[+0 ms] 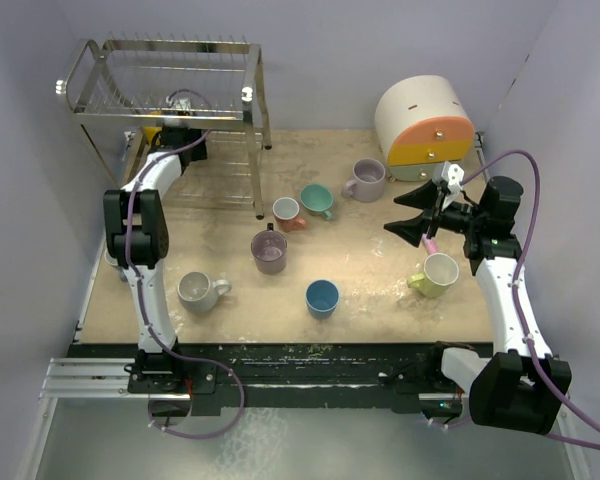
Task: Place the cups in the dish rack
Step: Turn the cup upside down in the dish rack.
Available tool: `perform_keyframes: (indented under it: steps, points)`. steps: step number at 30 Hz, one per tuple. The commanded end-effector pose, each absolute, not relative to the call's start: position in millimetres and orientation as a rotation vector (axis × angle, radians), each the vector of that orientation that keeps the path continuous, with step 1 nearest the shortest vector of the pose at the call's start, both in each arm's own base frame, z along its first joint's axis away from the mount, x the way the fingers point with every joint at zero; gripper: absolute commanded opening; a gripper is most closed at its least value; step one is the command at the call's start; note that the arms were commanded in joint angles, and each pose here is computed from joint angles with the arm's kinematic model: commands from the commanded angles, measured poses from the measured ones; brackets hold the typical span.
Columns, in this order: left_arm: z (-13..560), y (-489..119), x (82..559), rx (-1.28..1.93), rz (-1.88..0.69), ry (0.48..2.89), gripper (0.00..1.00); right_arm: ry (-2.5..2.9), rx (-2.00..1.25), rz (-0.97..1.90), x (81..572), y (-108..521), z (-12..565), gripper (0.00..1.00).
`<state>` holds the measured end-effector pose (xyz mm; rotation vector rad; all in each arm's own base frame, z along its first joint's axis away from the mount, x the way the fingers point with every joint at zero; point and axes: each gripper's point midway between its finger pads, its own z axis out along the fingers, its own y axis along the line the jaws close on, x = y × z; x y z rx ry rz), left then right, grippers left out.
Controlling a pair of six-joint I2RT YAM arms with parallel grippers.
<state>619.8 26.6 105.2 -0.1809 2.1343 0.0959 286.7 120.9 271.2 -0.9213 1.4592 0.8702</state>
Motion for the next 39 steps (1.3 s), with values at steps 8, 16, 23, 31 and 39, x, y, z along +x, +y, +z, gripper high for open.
perform_keyframes:
  steps: [8, 16, 23, 31, 39]
  points:
    - [142.7, 2.5, 578.5, -0.104, -0.077, 2.086, 0.66, 1.399, -0.956, 0.796, 286.1, 119.0, 287.8, 0.73]
    - [121.5, -3.8, 546.4, -0.050, -0.099, 2.160, 0.61, 1.393, -0.958, 0.790, 285.3, 119.1, 289.4, 0.73]
    - [145.1, -5.8, 521.4, -0.026, -0.102, 2.133, 0.41, 1.389, -0.961, 0.788, 284.2, 119.4, 290.4, 0.73]
    - [154.3, -5.5, 479.9, -0.008, -0.091, 2.128, 0.08, 1.381, -0.966, 0.786, 281.4, 120.1, 293.0, 0.73]
    - [144.3, -11.2, 444.3, -0.004, -0.125, 2.192, 0.00, 1.373, -0.970, 0.774, 279.9, 120.1, 294.5, 0.73]
